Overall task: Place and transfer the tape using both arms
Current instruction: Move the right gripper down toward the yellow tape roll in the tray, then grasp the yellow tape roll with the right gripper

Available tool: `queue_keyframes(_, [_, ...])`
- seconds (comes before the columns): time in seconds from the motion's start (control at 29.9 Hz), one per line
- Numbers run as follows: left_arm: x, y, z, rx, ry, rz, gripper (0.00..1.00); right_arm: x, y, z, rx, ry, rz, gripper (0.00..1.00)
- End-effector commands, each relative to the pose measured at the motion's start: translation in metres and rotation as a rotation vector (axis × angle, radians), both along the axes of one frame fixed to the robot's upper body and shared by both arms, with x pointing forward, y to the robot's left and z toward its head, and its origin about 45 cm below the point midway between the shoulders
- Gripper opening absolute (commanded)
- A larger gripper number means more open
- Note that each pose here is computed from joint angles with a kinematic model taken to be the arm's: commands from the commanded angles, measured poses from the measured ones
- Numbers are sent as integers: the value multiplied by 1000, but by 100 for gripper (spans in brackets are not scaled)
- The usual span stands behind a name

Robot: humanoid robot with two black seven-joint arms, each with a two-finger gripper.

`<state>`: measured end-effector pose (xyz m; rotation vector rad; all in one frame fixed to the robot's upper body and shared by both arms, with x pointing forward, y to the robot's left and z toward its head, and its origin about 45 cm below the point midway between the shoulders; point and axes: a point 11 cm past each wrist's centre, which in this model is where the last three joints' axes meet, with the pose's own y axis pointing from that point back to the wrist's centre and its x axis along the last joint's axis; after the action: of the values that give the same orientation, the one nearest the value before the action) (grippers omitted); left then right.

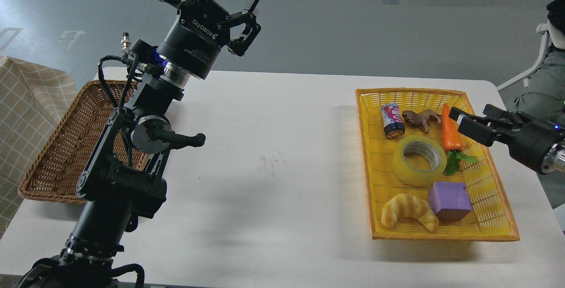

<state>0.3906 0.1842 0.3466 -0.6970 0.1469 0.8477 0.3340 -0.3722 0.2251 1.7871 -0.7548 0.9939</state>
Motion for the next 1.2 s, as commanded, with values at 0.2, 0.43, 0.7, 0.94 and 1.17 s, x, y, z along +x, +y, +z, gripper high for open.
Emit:
queue_keyframes(0.2, [0,0,1,-1,-4,0,98,2,1,-38,-51,89,2,98])
queue_keyframes(0.43, [0,0,2,-1,-6,-2,98,3,7,-59,-92,124,30,97])
queue_keyframes(0.7, [0,-1,4,-3,-11,-4,98,9,15,-74,-119,145,44,95])
queue_keyframes(0.94, [0,0,2,-4,-6,0,98,10,19,-82,-115,157,43,94])
queue_keyframes(1.17, [2,0,3,-5,-4,-1,98,11,16,-86,-118,168,31,74])
